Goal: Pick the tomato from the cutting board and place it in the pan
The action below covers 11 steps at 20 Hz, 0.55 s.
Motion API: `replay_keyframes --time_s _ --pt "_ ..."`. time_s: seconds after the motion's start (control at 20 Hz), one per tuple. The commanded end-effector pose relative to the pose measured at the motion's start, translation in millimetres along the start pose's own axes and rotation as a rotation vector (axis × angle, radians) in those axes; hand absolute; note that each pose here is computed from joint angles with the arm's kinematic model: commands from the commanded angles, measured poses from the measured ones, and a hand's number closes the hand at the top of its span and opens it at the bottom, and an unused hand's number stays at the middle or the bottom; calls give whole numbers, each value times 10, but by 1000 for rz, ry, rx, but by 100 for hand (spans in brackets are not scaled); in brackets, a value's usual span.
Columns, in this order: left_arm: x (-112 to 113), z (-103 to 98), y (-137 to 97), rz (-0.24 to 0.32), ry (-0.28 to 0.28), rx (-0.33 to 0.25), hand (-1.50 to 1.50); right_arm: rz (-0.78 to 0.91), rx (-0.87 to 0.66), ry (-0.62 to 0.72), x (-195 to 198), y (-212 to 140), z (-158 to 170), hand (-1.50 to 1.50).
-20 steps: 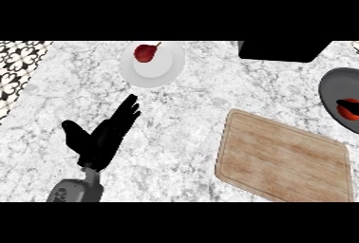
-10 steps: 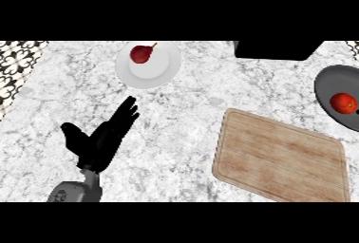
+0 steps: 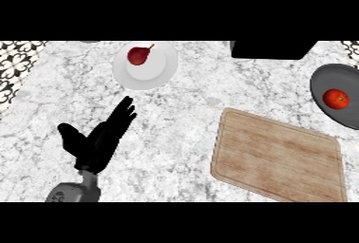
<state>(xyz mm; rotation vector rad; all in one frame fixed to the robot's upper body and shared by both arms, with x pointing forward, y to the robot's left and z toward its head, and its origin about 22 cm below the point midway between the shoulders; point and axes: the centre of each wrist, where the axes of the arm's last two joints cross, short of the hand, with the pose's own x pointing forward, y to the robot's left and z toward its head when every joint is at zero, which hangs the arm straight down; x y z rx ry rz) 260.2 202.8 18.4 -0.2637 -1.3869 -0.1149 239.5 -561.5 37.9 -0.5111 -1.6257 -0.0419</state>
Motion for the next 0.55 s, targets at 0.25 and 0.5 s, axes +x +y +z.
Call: replay_keyframes --time_s 0.25,0.5 --pt "-23 44 116 -5 -6 13 0 -36 84 -15 -125 -278 329 -150" --pt "-22 26 107 5 7 5 0 -18 86 -21 -126 -306 355 -150"
